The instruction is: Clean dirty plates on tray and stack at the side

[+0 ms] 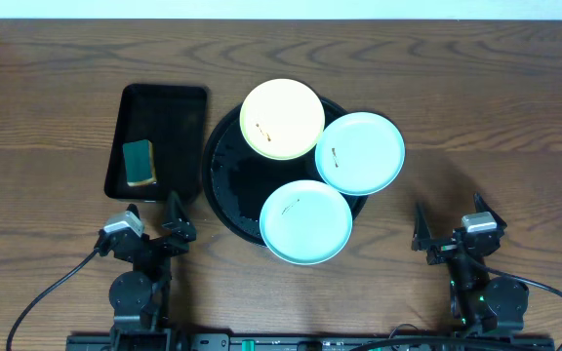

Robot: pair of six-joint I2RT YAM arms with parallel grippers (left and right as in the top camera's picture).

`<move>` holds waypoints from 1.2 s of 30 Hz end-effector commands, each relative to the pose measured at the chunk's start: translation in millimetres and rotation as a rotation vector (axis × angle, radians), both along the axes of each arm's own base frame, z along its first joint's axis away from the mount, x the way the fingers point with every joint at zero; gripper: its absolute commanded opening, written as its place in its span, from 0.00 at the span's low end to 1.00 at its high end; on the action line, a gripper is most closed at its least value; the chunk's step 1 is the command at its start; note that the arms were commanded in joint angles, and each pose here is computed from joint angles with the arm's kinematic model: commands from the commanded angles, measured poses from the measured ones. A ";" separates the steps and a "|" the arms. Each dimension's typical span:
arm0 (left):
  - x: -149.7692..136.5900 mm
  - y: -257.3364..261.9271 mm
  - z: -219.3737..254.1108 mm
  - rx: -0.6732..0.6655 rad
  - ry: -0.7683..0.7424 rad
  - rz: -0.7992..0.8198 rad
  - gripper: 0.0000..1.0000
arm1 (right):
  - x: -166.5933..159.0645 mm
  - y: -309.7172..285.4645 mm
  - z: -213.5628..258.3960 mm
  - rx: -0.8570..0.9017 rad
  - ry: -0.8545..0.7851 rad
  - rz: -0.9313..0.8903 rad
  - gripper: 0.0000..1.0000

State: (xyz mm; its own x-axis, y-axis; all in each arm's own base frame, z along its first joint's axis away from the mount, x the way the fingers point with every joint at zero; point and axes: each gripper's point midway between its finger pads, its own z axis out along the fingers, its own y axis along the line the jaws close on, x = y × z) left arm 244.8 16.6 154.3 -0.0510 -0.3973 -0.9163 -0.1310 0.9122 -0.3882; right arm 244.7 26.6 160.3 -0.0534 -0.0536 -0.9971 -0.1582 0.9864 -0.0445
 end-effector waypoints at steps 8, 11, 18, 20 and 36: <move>-3.4 2.7 10.8 -0.024 0.004 0.020 0.86 | 0.2 -2.2 -1.7 0.016 0.009 -0.009 0.99; -13.3 2.3 32.3 -0.059 0.031 0.021 0.86 | 0.2 -2.2 -1.7 0.016 0.009 -0.009 0.99; -38.1 9.1 105.1 -0.028 0.233 0.060 0.86 | 0.2 -2.2 -1.7 0.016 0.009 -0.009 0.99; -36.9 8.3 124.3 0.022 0.335 0.044 0.86 | 0.2 -2.2 -1.7 0.016 0.009 -0.009 0.99; 34.6 -7.4 152.7 0.026 0.581 -0.051 0.98 | 0.4 -3.2 -1.7 0.003 0.007 -0.014 0.99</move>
